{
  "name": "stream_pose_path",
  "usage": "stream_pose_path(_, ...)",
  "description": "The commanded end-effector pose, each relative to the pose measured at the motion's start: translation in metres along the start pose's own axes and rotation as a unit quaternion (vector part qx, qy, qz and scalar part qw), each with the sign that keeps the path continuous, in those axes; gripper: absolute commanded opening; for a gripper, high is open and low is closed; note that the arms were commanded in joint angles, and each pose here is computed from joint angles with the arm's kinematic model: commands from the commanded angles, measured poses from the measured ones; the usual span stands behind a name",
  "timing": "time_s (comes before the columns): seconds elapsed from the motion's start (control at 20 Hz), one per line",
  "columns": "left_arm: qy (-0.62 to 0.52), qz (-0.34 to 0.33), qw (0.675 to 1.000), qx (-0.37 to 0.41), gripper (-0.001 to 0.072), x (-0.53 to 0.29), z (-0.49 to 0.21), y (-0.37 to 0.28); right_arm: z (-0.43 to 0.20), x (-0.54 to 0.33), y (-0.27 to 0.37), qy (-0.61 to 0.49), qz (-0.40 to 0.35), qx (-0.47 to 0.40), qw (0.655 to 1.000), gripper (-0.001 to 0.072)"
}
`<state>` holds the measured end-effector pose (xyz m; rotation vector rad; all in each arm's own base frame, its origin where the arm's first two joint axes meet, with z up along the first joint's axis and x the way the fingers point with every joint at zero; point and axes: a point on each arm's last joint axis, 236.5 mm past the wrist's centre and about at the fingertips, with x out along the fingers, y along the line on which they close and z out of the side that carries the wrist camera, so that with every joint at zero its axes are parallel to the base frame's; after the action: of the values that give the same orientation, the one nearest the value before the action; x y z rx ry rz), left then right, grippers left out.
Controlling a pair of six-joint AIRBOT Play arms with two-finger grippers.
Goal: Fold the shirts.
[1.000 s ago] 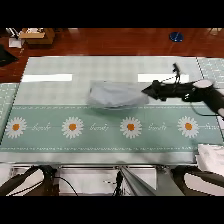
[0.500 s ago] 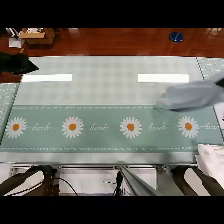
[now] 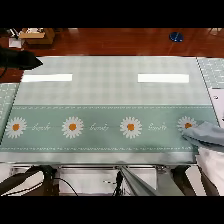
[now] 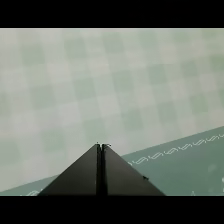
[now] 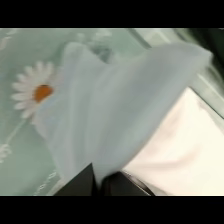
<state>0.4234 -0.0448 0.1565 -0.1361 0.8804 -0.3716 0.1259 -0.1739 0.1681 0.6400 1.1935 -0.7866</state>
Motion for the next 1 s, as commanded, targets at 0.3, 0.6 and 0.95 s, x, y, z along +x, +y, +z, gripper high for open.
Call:
stream_pose_path(0.3, -0.019, 0.040, 0.999, -0.013, 0.0026, 0.073, 0.013, 0.063, -0.089, -0.017, -0.144, 0.058, -0.271, 0.171, 0.946, 0.0023)
stream_pose_path(0.6, -0.003, 0.057, 0.998, -0.010, 0.0025, 0.095, 0.000, 0.098, -0.140, 0.002, -0.169, 0.129, -0.343, 0.178, 0.913, 0.0023)
stream_pose_path(0.95, 0.001, 0.056, 0.998, 0.002, 0.0026, 0.090, -0.002, 0.100, -0.158, 0.011, -0.207, 0.140, -0.419, 0.173, 0.880, 0.0025)
